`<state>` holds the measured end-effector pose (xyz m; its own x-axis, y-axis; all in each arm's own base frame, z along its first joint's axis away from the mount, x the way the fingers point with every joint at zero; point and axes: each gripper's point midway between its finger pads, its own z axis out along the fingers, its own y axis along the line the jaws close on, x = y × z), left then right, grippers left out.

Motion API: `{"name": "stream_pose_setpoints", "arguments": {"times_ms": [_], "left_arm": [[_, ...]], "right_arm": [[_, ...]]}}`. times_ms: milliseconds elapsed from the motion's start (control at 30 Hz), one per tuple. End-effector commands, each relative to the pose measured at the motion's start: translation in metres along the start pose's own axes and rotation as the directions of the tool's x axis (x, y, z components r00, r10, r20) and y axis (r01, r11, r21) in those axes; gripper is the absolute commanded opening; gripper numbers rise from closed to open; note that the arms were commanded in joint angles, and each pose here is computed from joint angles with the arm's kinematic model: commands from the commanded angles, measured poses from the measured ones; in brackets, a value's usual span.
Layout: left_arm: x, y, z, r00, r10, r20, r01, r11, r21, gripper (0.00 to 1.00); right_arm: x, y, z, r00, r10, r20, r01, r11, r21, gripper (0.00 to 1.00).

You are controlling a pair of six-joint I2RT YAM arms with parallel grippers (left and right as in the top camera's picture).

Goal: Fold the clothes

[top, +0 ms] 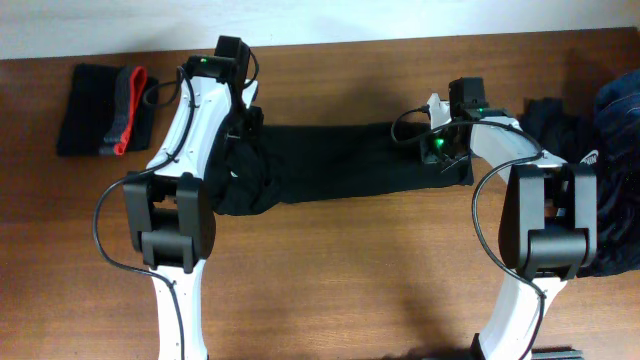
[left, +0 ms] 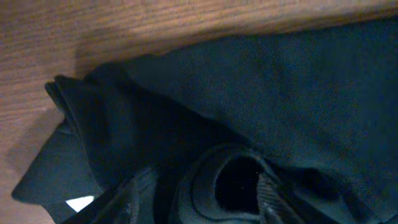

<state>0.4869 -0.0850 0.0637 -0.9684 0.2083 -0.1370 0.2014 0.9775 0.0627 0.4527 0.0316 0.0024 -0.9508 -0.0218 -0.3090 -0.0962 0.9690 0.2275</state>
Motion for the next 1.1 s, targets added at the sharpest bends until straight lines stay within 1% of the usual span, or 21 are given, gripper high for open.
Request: {"name": "stream_pose_setpoints", "arguments": {"times_ms": [0, 67, 333, 433, 633, 667, 733, 900, 1067], "left_arm": [[-0.004, 0.002, -0.007, 1.000, -0.005, 0.028, 0.005, 1.000, -0.008, 0.54], [-0.006, 0.002, -0.007, 0.999, -0.005, 0.038, 0.006, 1.000, -0.008, 0.49], [-0.007, 0.002, -0.007, 0.999, 0.001, 0.042, -0.001, 1.000, -0.009, 0.48], [-0.007, 0.002, -0.007, 0.999, 0.019, 0.041, -0.018, 1.000, -0.009, 0.42], [-0.006, 0.002, -0.007, 0.999, 0.022, 0.037, -0.021, 1.000, -0.009, 0.22], [-0.006, 0.002, -0.007, 0.999, 0.022, 0.036, -0.022, 1.000, -0.009, 0.16], [-0.003, 0.002, -0.007, 0.999, 0.023, 0.024, -0.022, 1.000, -0.008, 0.00], [0.015, 0.003, -0.010, 0.997, 0.057, -0.046, -0.058, 0.998, -0.008, 0.00], [0.034, 0.011, -0.022, 0.993, 0.039, -0.110, -0.040, 0.999, -0.006, 0.00]], "right_arm": [[0.036, -0.009, 0.030, 0.994, 0.022, -0.110, -0.020, 0.999, 0.025, 0.05], [0.036, -0.009, 0.030, 0.994, 0.023, -0.110, -0.020, 0.999, 0.025, 0.05], [0.036, -0.009, 0.030, 0.994, 0.022, -0.110, -0.020, 0.999, 0.025, 0.05], [0.036, -0.009, 0.030, 0.994, 0.022, -0.110, -0.020, 0.999, 0.026, 0.05], [0.036, -0.009, 0.030, 0.994, 0.022, -0.110, -0.020, 0.999, 0.026, 0.05], [0.036, -0.009, 0.030, 0.994, 0.022, -0.110, -0.020, 0.999, 0.026, 0.05], [0.036, -0.009, 0.030, 0.994, 0.022, -0.110, -0.020, 0.999, 0.026, 0.05], [0.036, -0.009, 0.030, 0.994, 0.022, -0.109, -0.019, 0.999, 0.026, 0.05], [0.036, -0.009, 0.030, 0.994, 0.022, -0.108, -0.019, 0.999, 0.026, 0.05]]}}
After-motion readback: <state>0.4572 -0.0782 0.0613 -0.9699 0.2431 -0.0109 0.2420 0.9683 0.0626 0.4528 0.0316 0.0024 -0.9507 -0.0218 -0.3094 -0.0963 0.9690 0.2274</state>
